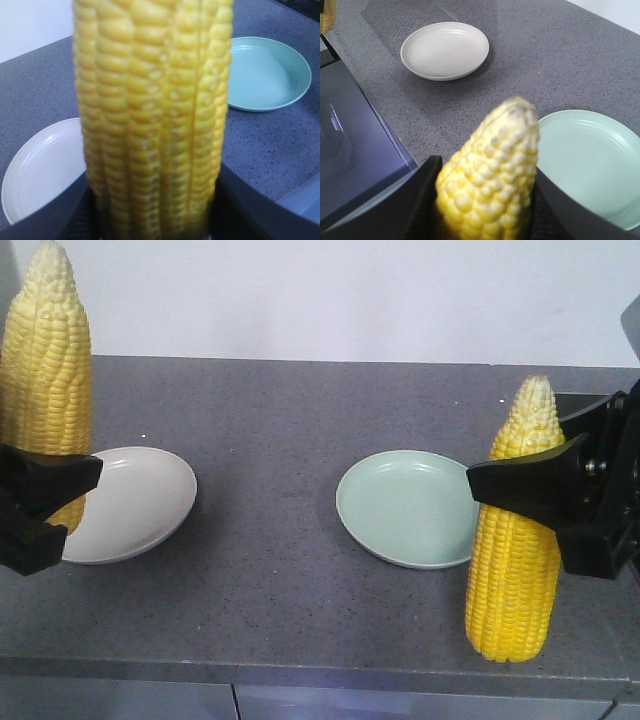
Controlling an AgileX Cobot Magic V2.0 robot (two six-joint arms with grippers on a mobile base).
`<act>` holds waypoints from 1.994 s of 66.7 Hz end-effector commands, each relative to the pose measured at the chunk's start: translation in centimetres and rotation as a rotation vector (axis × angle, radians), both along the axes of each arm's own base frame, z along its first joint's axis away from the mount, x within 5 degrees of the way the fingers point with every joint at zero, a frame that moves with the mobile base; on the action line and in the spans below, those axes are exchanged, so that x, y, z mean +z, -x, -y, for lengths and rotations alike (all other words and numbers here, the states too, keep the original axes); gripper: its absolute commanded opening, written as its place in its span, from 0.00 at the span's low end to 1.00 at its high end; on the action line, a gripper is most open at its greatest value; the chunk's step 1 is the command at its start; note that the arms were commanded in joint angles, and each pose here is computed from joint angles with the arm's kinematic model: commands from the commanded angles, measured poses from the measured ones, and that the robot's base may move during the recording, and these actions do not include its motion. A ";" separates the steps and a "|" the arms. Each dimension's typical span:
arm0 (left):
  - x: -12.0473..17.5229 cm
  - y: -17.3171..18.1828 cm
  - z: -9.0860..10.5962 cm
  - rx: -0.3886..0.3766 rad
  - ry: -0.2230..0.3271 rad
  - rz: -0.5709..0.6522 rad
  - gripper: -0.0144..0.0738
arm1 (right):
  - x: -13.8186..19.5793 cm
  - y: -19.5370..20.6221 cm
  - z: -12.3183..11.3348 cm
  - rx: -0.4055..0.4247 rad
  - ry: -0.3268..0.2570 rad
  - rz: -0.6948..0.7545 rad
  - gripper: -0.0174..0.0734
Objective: Distribute corn equally
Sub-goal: 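Approach and stop with each held cob near a plate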
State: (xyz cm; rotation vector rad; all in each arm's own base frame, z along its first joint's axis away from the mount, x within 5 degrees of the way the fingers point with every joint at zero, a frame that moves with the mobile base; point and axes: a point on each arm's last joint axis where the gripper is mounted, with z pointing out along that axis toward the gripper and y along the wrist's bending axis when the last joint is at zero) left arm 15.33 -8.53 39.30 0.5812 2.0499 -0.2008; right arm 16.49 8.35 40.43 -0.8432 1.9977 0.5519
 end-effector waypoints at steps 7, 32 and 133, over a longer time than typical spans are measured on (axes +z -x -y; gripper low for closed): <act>1.4 0.1 0.0 -0.006 0.050 0.084 0.52 | 1.4 0.2 0.0 -0.018 -0.055 0.066 0.37; 1.4 0.1 0.0 -0.006 0.050 0.084 0.52 | 1.4 0.2 0.0 -0.018 -0.055 0.066 0.37; 1.4 0.1 0.0 -0.006 0.050 0.084 0.52 | 1.4 0.2 0.0 -0.018 -0.055 0.066 0.37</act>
